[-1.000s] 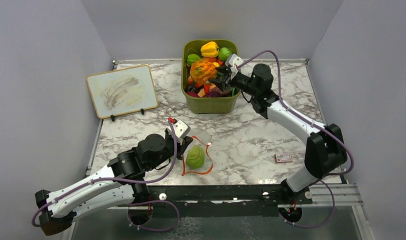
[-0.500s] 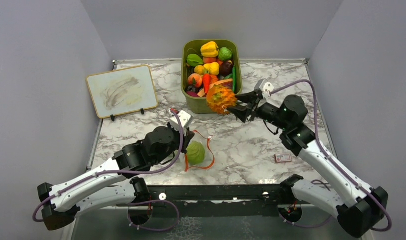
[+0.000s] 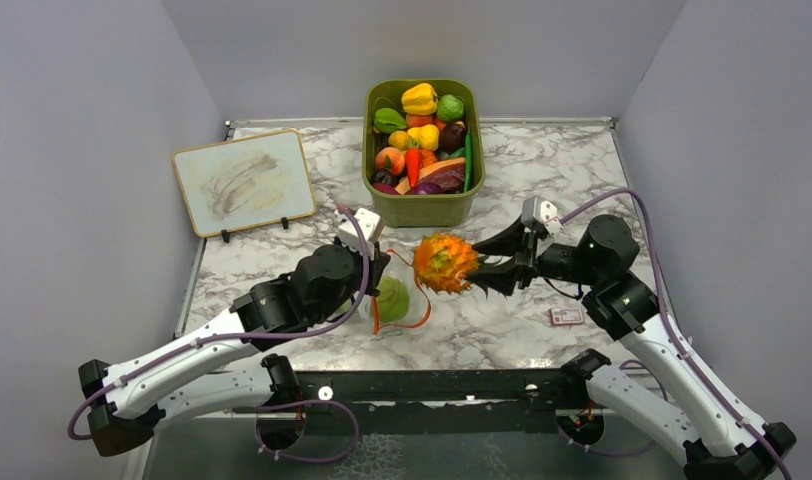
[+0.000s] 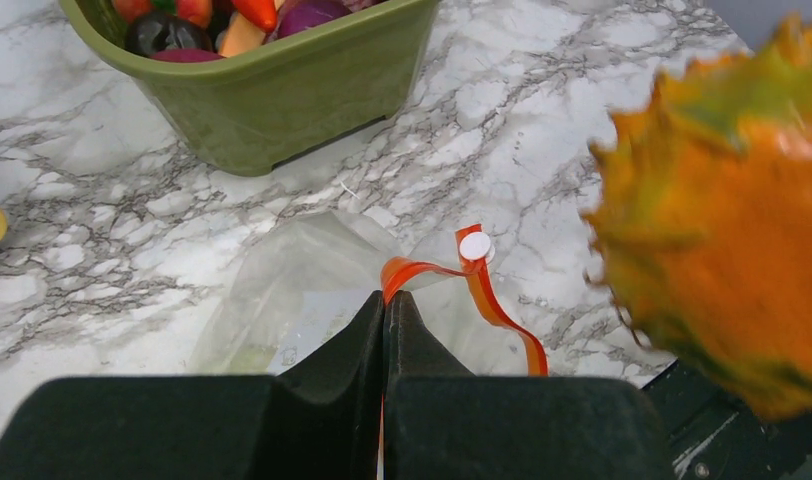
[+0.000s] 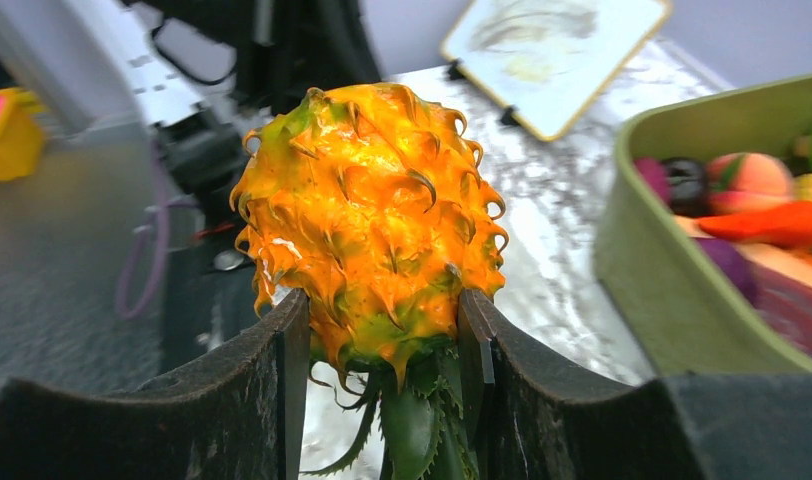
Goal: Place the food in the zip-top bag and seal the zipper
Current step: Place the fake fruit in the zipper food storage bag.
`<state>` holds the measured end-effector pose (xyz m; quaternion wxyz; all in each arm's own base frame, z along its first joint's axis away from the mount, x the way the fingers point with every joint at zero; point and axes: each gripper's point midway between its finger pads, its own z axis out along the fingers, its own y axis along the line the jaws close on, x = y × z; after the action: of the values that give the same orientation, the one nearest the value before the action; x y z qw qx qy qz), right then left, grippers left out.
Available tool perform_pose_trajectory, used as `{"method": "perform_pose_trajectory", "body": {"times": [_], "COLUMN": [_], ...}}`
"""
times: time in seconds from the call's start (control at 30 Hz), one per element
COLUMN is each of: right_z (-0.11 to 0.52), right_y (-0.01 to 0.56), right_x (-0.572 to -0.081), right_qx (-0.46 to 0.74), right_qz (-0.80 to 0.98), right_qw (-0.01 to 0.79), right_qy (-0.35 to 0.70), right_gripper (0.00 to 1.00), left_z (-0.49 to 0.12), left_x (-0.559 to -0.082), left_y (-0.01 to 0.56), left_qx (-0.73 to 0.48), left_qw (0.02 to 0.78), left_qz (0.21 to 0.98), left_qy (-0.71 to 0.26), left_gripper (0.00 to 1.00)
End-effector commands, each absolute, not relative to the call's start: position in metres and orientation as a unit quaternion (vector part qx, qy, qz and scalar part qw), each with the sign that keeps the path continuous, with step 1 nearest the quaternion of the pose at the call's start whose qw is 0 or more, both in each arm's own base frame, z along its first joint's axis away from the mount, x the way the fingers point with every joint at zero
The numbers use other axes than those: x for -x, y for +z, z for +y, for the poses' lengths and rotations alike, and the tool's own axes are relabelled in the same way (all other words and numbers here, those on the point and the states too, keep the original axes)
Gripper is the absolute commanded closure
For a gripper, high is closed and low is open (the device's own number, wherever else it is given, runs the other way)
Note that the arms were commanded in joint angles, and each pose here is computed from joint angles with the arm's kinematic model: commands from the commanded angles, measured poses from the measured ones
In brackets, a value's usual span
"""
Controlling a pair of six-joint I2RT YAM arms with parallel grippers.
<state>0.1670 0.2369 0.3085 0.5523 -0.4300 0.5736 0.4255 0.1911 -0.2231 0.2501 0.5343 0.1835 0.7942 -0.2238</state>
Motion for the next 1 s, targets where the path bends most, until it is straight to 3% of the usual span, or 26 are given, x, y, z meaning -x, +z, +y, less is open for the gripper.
{"method": "perform_pose_trajectory", "body": {"times": [0.0, 0.33, 0.97], "right_z": [0.242, 0.255, 0.279], "right_y": [0.306, 0.284, 0.244], "right_x": [-0.122, -0.130, -0.169], "right_qx": [0.462, 0.424, 0.301], "right_qz": [0.552, 0.581, 0.733], "right_qw": [0.470, 0.414, 0.331], "right_qy": [0.511, 0.558, 0.512], "right_gripper": [0.91, 0.92, 0.94], "left_z": [-0.222, -0.236, -0.249], "left_x": [-0.207, -0.211, -0.189], "left_y": [0.279, 0.292, 0.294], "left_qx": [-0.156, -0.161, -0.230], "left_qw": [0.573, 0.581, 0.581], "left_qz": [0.777, 0.764, 0.727], "left_qy": [-0.210, -0.229, -0.285], "left_gripper": [1.00, 1.00, 1.00]}}
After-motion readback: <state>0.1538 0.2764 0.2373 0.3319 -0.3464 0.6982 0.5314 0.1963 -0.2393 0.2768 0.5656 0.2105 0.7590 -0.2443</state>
